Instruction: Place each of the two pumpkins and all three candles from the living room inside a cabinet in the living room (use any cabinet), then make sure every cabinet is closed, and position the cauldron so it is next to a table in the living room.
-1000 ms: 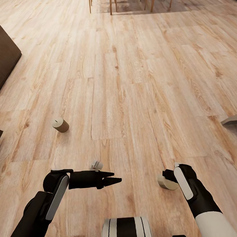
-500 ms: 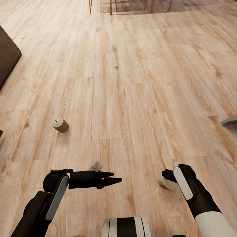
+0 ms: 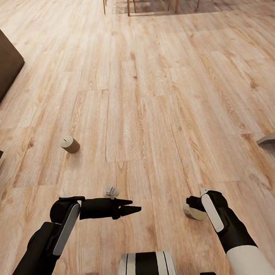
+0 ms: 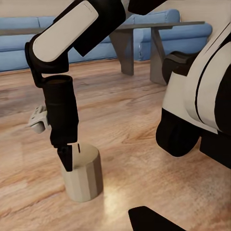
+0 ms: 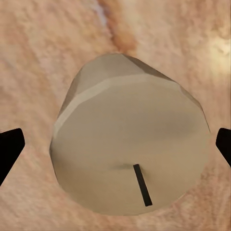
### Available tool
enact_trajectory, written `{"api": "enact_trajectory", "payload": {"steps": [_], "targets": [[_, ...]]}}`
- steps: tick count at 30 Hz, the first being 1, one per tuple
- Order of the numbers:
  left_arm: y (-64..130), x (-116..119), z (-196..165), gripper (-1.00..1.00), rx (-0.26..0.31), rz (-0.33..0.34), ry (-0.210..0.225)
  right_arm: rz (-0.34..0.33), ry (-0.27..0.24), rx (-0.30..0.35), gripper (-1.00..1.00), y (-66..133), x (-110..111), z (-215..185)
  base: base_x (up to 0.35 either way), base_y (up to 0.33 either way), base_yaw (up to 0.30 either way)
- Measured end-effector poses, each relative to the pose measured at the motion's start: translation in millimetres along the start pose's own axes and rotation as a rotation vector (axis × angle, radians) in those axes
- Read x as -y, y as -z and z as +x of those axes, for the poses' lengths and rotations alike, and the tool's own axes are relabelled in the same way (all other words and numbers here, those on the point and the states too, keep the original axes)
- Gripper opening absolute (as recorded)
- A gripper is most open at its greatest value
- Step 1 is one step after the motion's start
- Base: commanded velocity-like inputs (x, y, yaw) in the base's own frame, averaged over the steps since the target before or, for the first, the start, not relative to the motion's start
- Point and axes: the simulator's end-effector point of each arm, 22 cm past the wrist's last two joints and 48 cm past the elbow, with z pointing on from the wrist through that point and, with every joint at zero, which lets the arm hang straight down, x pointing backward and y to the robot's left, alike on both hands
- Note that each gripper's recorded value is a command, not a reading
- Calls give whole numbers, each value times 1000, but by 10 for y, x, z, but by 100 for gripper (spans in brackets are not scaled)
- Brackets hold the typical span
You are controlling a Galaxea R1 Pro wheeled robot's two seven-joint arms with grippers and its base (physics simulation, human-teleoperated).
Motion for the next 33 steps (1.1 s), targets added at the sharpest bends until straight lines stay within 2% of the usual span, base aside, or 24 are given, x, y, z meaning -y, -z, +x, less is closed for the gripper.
{"api": "enact_trajectory", "payload": {"steps": [7,33], "targets": [[-19,-48,31,100,-4,1,12,18,3,-5,100,-62,121,1,0,0,0],[-43,-91,58,100,-8,4,23,24,6,-19,100,-122,146,49,0,0,0]]}}
